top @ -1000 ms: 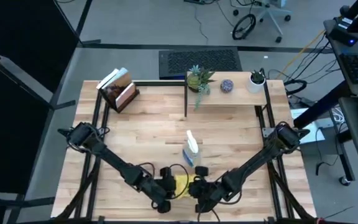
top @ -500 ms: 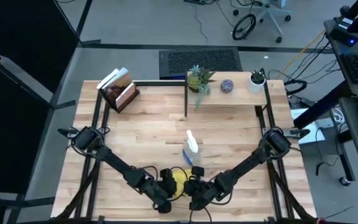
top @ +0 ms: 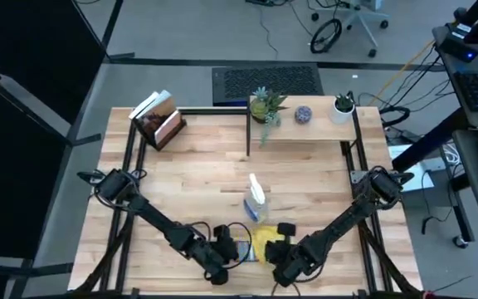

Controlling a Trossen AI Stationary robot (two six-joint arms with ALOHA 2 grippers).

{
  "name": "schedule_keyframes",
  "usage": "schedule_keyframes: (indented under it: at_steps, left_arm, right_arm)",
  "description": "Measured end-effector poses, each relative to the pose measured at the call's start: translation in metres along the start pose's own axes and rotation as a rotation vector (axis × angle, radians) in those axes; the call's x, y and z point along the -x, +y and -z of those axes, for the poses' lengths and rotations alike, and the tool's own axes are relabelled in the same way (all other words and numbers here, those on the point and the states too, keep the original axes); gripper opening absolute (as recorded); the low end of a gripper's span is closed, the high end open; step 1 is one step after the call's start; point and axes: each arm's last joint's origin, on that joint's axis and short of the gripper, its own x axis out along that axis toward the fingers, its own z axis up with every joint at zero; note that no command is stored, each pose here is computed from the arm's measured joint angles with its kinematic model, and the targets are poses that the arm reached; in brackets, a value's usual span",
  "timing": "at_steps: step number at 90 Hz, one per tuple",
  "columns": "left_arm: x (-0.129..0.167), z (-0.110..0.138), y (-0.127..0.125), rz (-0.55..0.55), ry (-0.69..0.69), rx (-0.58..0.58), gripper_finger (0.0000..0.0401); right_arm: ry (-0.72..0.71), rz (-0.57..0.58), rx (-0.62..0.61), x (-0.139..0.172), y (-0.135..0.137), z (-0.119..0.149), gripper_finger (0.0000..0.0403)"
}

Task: Apply microfiber cloth
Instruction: Wipe the front of the cellphone with the microfiber cloth

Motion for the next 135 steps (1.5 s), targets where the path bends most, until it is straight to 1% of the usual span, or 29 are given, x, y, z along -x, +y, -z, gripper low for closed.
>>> schedule_keyframes:
  at_steps: [7,17,26,34,53,59,68,81,104,122,128,135]
  left_arm:
    - [0.000,0.000,0.000,0.000,0.000,-0.002,0.0005]
    - [0.000,0.000,0.000,0.001,0.001,-0.003,0.0005]
    - [0.000,0.000,0.000,0.002,0.001,-0.002,0.0005]
    - [0.000,0.000,0.000,0.002,0.000,-0.002,0.0005]
    - [0.000,0.000,0.000,0.004,-0.003,-0.002,0.0005]
    - [0.000,0.000,0.000,0.006,-0.007,-0.001,0.0005]
    - [0.000,0.000,0.000,0.009,-0.011,-0.016,0.0005]
    - [0.000,0.000,-0.001,0.010,-0.010,-0.019,0.0005]
    - [0.000,0.001,-0.002,0.008,-0.006,-0.023,0.0005]
    - [0.000,0.002,-0.002,0.006,-0.001,-0.026,0.0005]
    - [0.000,0.001,-0.002,0.006,-0.001,-0.026,0.0005]
    - [0.000,0.002,-0.002,0.006,0.000,-0.027,0.0005]
  right_arm:
    - [-0.064,-0.034,-0.022,0.011,0.001,-0.007,0.0000]
    - [-0.260,-0.067,-0.050,0.017,0.007,-0.025,0.0000]
    - [-0.389,-0.108,-0.042,0.009,0.011,-0.042,0.0000]
    - [-0.420,-0.135,-0.044,-0.009,0.009,-0.052,0.0000]
    - [-0.368,-0.165,-0.045,-0.053,0.006,-0.052,0.0000]
    - [-0.350,-0.154,-0.052,-0.064,0.004,-0.050,0.0000]
    - [-0.339,-0.153,-0.081,-0.072,0.004,-0.049,0.0000]
    - [-0.313,-0.142,-0.074,-0.074,0.004,-0.047,0.0000]
    - [-0.197,-0.119,-0.030,-0.059,0.006,-0.032,0.0000]
    - [-0.047,-0.050,0.042,-0.030,0.002,-0.013,0.0000]
    - [-0.036,-0.003,0.040,-0.022,-0.002,-0.010,0.0000]
    - [-0.099,0.029,0.022,-0.017,-0.004,-0.013,0.0000]
